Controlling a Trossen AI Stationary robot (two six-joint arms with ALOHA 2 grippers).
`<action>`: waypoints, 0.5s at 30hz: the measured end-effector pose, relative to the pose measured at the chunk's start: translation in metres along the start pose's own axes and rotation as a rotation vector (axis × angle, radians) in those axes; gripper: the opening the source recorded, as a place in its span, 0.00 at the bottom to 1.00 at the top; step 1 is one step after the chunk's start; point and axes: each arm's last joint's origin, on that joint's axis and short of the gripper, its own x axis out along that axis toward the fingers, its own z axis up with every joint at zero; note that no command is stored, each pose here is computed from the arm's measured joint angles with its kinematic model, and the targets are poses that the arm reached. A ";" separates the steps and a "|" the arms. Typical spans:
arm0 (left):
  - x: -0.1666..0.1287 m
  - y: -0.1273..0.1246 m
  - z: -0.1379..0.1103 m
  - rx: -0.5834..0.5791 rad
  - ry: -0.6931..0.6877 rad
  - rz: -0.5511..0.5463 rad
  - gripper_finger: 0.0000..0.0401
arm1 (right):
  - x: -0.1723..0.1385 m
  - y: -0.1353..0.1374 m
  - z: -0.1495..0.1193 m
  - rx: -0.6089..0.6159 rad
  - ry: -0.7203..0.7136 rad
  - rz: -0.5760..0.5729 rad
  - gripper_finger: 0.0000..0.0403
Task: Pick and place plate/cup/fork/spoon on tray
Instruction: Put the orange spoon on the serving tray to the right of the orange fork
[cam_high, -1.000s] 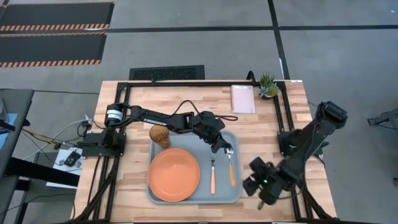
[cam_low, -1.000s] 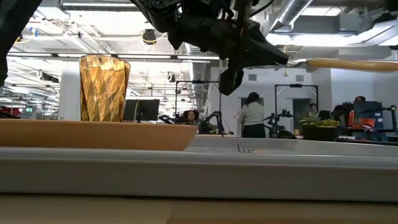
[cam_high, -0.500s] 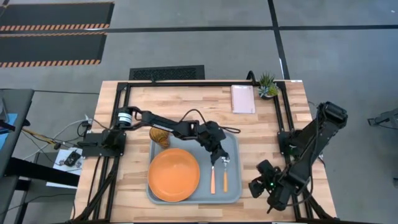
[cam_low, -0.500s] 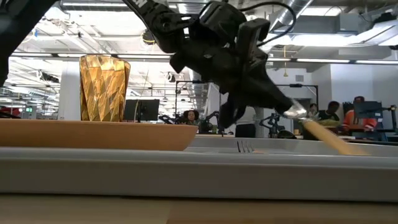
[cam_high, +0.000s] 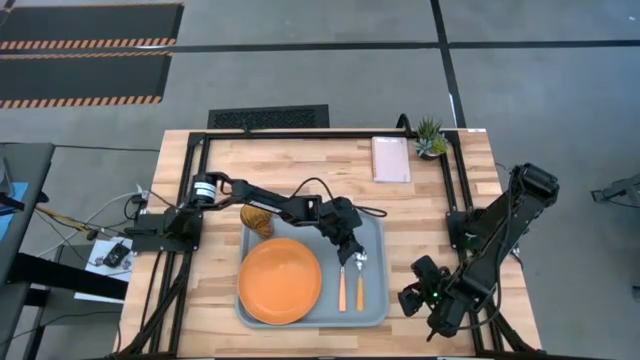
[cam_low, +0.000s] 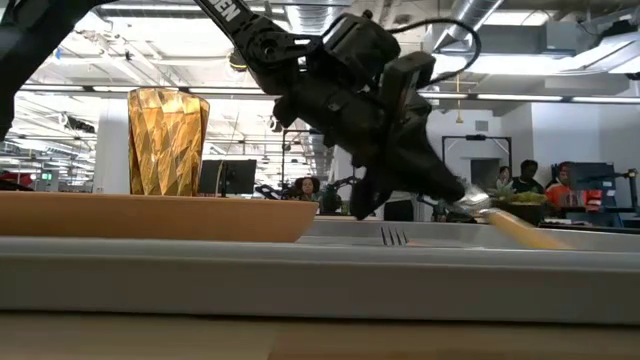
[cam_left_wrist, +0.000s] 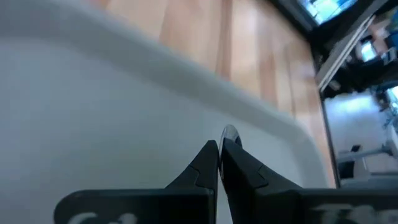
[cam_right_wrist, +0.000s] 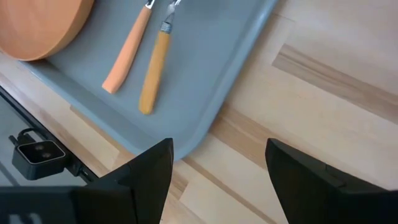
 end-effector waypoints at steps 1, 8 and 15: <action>0.001 0.000 0.001 0.006 -0.017 0.002 0.00 | 0.000 0.000 0.000 0.000 0.000 0.000 0.68; 0.002 0.004 0.001 -0.016 -0.019 0.020 0.00 | 0.000 0.000 0.000 -0.004 -0.001 0.000 0.68; 0.001 0.006 0.000 -0.028 -0.028 0.065 0.03 | 0.000 0.000 0.000 -0.007 -0.001 0.000 0.68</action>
